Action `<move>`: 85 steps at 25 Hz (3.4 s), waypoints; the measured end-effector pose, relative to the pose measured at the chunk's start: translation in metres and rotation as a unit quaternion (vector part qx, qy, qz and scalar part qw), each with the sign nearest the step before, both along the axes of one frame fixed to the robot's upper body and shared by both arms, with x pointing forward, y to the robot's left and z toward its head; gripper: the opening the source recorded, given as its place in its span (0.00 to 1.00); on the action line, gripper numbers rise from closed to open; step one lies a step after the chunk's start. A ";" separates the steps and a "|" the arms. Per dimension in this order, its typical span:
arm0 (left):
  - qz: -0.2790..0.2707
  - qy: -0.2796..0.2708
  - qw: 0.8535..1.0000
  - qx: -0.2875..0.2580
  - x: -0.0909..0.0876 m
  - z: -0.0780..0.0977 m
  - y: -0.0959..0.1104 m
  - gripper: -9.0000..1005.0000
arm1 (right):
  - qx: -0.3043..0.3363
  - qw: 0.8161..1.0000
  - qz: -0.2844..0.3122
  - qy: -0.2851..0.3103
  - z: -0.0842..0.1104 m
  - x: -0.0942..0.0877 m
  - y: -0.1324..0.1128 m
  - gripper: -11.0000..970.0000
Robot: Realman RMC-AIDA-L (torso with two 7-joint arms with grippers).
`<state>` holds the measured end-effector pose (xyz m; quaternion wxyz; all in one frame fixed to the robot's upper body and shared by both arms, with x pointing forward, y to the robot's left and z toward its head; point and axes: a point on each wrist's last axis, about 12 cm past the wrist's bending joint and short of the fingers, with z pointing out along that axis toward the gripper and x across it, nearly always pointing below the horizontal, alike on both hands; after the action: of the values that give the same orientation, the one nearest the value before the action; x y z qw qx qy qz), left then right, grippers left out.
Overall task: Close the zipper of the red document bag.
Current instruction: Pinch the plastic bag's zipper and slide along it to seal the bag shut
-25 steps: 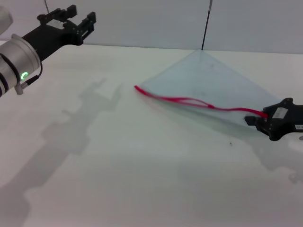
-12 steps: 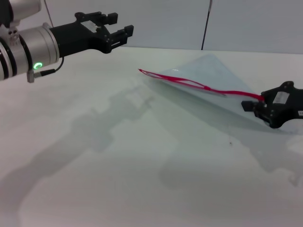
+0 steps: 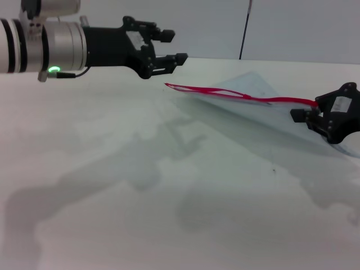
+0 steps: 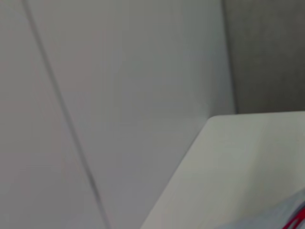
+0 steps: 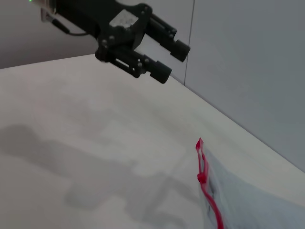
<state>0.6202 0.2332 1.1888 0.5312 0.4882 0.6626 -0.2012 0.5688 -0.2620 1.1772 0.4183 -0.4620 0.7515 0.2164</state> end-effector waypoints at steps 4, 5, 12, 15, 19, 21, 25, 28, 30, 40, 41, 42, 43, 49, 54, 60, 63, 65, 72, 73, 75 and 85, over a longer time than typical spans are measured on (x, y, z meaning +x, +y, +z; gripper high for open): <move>-0.043 -0.003 0.999 0.008 -0.002 0.012 -0.007 0.54 | -0.001 1.000 0.004 -0.001 0.003 -0.002 0.000 0.06; -0.052 -0.005 0.998 0.017 -0.003 0.013 -0.010 0.54 | -0.001 1.000 0.005 0.000 0.004 -0.002 0.000 0.06; -0.079 -0.025 0.992 0.094 -0.005 0.013 -0.038 0.55 | -0.002 1.000 0.016 0.000 0.012 -0.006 0.004 0.06; -0.086 -0.036 0.987 0.129 -0.006 0.010 -0.050 0.55 | -0.004 1.000 0.024 0.000 0.015 -0.008 0.007 0.06; -0.098 -0.053 0.982 0.155 -0.008 0.012 -0.065 0.55 | -0.011 0.999 0.038 -0.002 0.018 -0.011 0.014 0.06; -0.104 -0.056 0.980 0.159 -0.009 0.014 -0.070 0.55 | -0.012 0.999 0.042 -0.003 0.019 -0.011 0.017 0.06; -0.125 -0.054 0.977 0.161 -0.012 0.017 -0.079 0.55 | -0.012 0.999 0.041 -0.002 0.019 -0.011 0.017 0.06; -0.137 -0.054 0.976 0.163 -0.015 0.019 -0.082 0.55 | -0.013 0.999 0.042 -0.006 0.021 -0.011 0.017 0.06; -0.141 -0.055 0.975 0.164 -0.016 0.018 -0.083 0.54 | -0.015 0.999 0.043 -0.010 0.023 -0.012 0.018 0.06; -0.142 -0.055 0.974 0.167 -0.016 0.014 -0.084 0.54 | -0.020 0.998 0.058 -0.015 0.027 -0.015 0.027 0.06; -0.143 -0.054 0.974 0.168 -0.016 0.013 -0.084 0.54 | -0.021 0.998 0.060 -0.016 0.027 -0.015 0.028 0.06; -0.143 -0.052 0.974 0.169 -0.016 0.012 -0.083 0.54 | -0.022 0.998 0.062 -0.017 0.027 -0.015 0.029 0.06; -0.144 -0.052 0.974 0.169 -0.016 0.011 -0.083 0.54 | -0.023 0.998 0.064 -0.019 0.028 -0.015 0.030 0.06; -0.151 -0.056 0.973 0.164 -0.017 0.011 -0.085 0.54 | -0.026 0.997 0.069 -0.023 0.029 -0.017 0.034 0.06; -0.155 -0.060 0.973 0.157 -0.018 0.013 -0.086 0.54 | -0.026 0.997 0.066 -0.022 0.028 -0.017 0.033 0.06; -0.155 -0.063 0.973 0.162 -0.018 0.013 -0.086 0.54 | -0.026 0.997 0.065 -0.024 0.029 -0.016 0.032 0.06; -0.153 -0.064 0.972 0.167 -0.017 0.013 -0.085 0.54 | -0.026 0.997 0.063 -0.024 0.029 -0.016 0.031 0.06; -0.153 -0.065 0.972 0.168 -0.017 0.013 -0.085 0.54 | -0.026 0.997 0.062 -0.024 0.029 -0.017 0.030 0.06; -0.155 -0.091 0.968 0.173 -0.027 0.019 -0.081 0.54 | -0.027 0.998 0.055 -0.027 0.029 -0.015 0.029 0.06; -0.155 -0.091 0.968 0.173 -0.028 0.018 -0.081 0.54 | -0.027 0.998 0.055 -0.026 0.028 -0.015 0.029 0.06; -0.152 -0.092 0.968 0.175 -0.030 0.015 -0.079 0.54 | -0.028 0.998 0.055 -0.025 0.028 -0.014 0.029 0.06; -0.141 -0.101 0.969 0.175 -0.030 0.009 -0.072 0.54 | -0.029 0.998 0.057 -0.026 0.027 -0.014 0.029 0.06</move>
<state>0.5899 0.1613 1.1976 0.4679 0.6797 0.5551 -0.1043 0.5549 -0.2329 1.2042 0.4108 -0.5213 0.7192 0.2056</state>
